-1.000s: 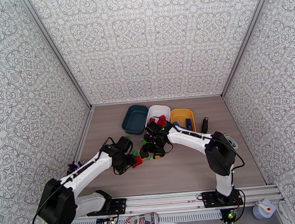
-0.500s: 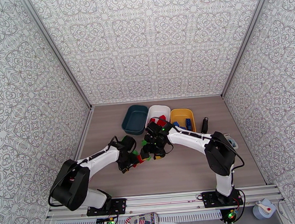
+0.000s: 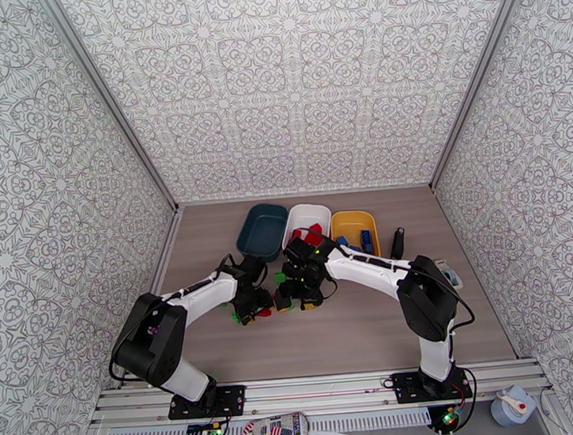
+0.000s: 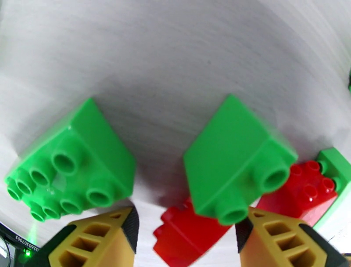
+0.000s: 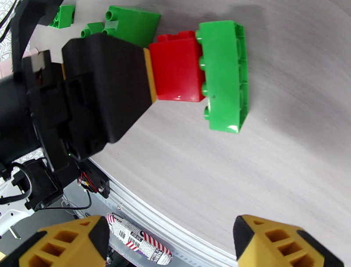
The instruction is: Sort the legos into containers by color
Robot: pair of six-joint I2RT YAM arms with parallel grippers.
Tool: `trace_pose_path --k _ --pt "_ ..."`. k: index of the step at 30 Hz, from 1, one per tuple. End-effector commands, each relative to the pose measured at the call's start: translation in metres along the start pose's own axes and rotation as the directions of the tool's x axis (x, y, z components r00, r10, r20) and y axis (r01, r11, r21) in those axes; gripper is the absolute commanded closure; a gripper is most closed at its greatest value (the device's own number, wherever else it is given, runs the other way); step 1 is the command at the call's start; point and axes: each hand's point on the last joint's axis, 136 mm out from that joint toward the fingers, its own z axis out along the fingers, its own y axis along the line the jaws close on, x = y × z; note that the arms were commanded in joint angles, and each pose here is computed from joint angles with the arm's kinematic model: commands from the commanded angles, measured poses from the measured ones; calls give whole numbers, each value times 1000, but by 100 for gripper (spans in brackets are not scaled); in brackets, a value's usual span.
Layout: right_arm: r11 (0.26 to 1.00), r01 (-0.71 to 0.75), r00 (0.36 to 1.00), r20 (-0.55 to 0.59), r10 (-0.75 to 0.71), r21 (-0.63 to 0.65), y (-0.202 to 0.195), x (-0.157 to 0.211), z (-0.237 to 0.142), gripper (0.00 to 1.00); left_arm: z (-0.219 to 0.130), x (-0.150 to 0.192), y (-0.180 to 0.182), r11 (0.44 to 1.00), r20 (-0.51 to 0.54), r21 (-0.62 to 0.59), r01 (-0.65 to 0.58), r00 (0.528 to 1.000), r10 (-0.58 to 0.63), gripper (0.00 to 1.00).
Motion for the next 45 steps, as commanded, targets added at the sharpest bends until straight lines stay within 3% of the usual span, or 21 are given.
trace_pose_path --k 1,14,28,33,38,45 --pt "999 -22 1000 8 22 28 -8 2 -3 21 0 -12 -17 999 9 38 -38 999 37 37" --pt "999 -38 998 55 36 39 -15 -5 -17 21 -7 -10 -26 996 7 49 -79 997 79 61" --pt "990 -139 969 209 132 18 -44 -41 -71 20 -81 -6 -37 981 92 141 -131 989 119 66" --pt "990 -136 967 219 127 26 -47 -43 -79 20 -79 -6 -34 984 70 120 -134 990 126 57" --pt "988 -156 966 211 150 11 -51 -36 -75 19 -66 -1 -20 988 43 91 -128 991 124 42" --pt "984 -178 966 193 173 10 -59 -23 -68 16 -34 14 -11 990 -22 69 -121 992 123 35"
